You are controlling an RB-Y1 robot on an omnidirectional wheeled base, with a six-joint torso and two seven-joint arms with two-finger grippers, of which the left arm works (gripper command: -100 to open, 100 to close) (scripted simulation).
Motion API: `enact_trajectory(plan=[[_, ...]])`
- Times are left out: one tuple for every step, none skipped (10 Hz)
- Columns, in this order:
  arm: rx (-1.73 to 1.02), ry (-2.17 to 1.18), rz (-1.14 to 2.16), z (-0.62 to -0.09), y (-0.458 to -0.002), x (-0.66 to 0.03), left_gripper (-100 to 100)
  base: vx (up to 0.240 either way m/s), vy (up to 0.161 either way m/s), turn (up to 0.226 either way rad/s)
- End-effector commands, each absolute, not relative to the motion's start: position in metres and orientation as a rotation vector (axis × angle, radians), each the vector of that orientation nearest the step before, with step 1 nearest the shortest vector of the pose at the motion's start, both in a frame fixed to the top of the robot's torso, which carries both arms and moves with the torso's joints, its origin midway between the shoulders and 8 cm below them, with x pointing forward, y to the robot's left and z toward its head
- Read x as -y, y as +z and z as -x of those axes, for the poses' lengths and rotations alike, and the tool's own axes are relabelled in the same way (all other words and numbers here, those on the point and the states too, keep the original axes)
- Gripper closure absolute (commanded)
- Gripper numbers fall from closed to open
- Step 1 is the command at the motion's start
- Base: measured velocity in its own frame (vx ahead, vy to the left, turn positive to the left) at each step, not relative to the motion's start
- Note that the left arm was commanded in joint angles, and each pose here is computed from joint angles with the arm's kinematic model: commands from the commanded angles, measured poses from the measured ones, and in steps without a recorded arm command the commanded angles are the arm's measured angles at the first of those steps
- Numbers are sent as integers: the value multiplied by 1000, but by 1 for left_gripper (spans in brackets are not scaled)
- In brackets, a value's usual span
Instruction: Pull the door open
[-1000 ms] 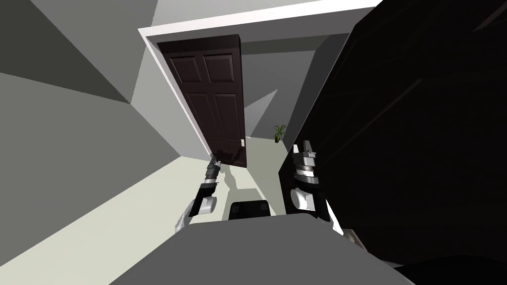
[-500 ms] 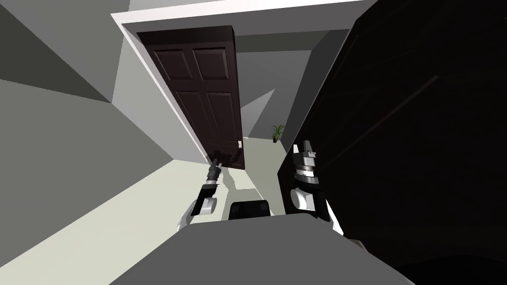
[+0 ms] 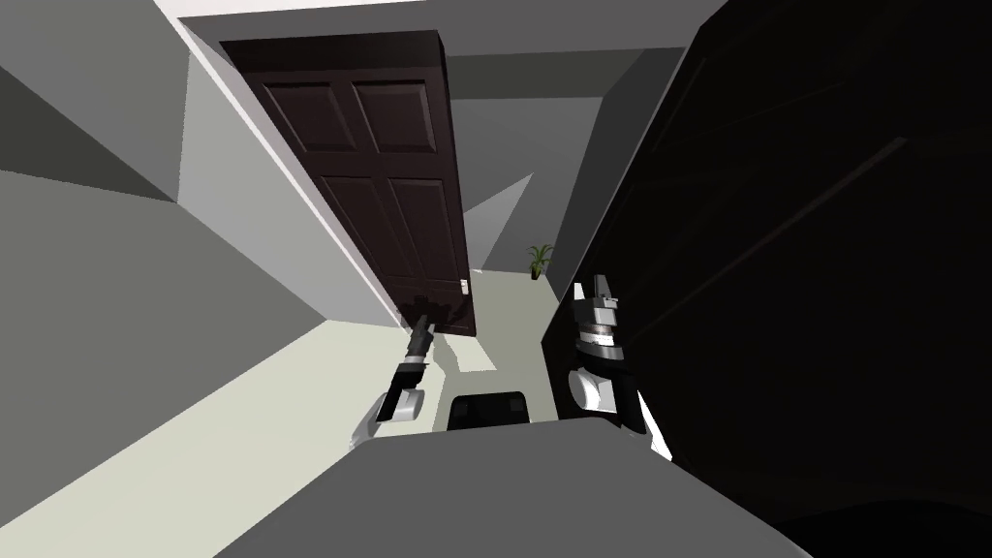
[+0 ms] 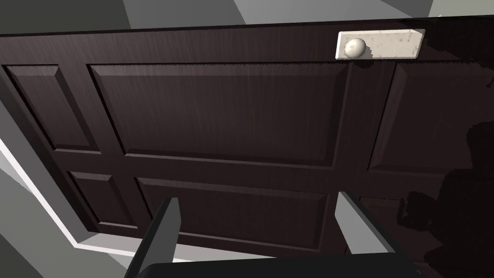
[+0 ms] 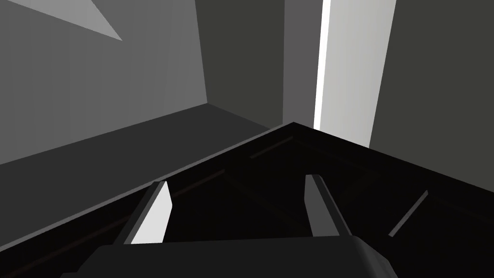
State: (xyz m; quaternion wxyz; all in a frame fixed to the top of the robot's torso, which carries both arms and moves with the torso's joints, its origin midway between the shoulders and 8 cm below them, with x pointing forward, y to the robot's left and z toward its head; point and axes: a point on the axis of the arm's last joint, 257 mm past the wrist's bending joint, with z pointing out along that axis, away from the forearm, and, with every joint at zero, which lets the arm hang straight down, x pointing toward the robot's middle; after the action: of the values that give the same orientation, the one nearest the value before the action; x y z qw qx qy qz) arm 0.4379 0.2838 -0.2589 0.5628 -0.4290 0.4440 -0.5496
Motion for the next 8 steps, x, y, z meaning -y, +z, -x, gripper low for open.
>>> enact_trajectory(plan=[[-1059, -1292, 1025, -438, -270, -285, -100, 102, -9, -77], [-1067, -1290, 1034, -438, -277, -287, -100, 110, -9, -70], [-1075, -1288, 1043, -438, -283, -288, -100, 108, -4, -71], [-1082, -1285, 1051, -438, -290, -290, -100, 107, 1, -56], [-1089, -1283, 1060, -438, -296, -291, -100, 109, -9, -69], [-1097, -1281, 1068, -438, -302, -293, -100, 95, -15, -69], [-1104, -1278, 1076, -438, -307, -295, -100, 97, -2, -71], [-1111, -1275, 1085, -438, -313, -296, -100, 103, 9, -73]])
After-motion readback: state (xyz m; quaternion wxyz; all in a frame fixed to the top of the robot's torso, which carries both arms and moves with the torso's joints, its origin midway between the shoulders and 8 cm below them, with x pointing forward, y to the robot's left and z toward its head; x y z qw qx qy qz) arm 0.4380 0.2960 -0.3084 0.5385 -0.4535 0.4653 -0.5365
